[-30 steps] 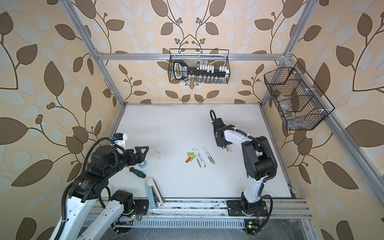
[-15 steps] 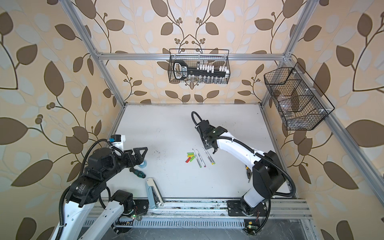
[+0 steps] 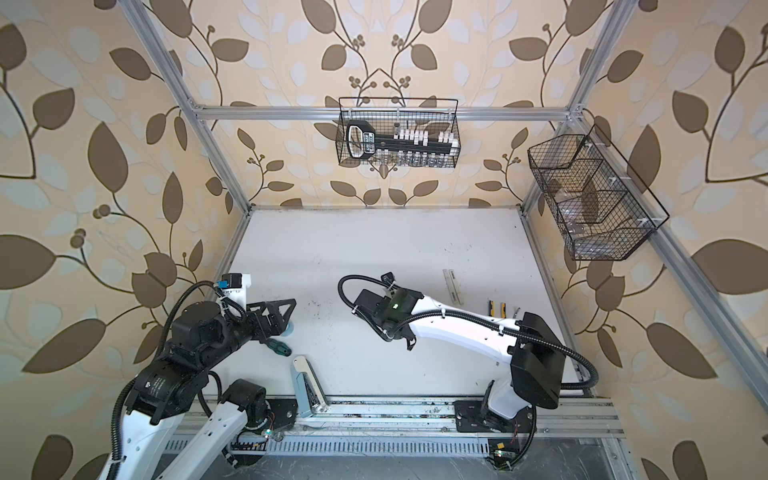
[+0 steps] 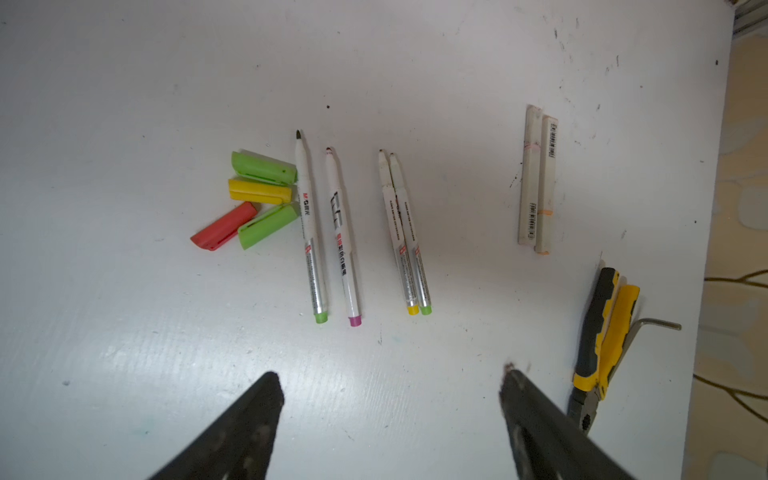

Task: Insert the pens into the pen caps
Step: 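Move the right gripper back over the white pens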

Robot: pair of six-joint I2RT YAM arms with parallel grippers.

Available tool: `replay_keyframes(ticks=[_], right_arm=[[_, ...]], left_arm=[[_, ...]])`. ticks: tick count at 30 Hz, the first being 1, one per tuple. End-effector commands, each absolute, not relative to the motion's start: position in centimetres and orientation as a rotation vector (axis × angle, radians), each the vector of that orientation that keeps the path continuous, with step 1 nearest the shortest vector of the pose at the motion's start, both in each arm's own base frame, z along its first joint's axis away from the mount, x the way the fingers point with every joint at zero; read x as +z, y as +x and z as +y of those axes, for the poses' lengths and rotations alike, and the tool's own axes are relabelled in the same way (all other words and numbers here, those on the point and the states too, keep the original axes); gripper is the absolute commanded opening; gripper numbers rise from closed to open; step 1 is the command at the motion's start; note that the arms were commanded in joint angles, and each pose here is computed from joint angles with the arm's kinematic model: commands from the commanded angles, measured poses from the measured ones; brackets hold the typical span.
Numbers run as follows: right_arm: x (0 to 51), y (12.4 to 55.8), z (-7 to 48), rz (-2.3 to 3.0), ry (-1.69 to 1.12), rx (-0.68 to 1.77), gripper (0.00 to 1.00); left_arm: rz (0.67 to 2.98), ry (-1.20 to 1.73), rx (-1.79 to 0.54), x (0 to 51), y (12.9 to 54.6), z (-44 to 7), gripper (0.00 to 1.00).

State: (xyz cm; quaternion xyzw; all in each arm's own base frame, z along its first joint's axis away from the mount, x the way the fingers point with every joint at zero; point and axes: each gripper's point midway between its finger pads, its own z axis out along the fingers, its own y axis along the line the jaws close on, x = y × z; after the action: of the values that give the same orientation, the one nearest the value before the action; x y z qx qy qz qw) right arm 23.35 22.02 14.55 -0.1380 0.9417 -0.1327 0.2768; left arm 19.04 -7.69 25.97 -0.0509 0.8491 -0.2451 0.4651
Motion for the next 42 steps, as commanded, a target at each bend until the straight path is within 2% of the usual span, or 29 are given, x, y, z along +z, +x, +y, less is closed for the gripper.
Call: replay_keyframes(ticks=[1,9,17,28,42], right_arm=[[15.7,22.7,21.9,2.502,-0.316,-0.429,0.85],[13.6,21.5,23.7,2.507,-0.325,-0.329,0.9],[11.7,23.4,22.8,2.54,-0.358,-0.298,0.93],[11.8,25.9,20.3,2.517,-0.377,0.051,1.0],[10.5,24.7,19.3,2.532,-0.536,0.072,1.0]], left_arm=[[2.075,-0.118,-0.577,26.4,19.1,-7.4,0.99],[2.121,-0.107,-0.547,25.6,19.5,-7.7,0.99],[2.157,-0.07,-0.59,24.9,19.9,-8.8,0.99],[2.194,-0.092,-0.538,24.9,19.5,-8.0,0.99],[2.161,-0.047,-0.565,25.1,19.4,-8.5,0.99]])
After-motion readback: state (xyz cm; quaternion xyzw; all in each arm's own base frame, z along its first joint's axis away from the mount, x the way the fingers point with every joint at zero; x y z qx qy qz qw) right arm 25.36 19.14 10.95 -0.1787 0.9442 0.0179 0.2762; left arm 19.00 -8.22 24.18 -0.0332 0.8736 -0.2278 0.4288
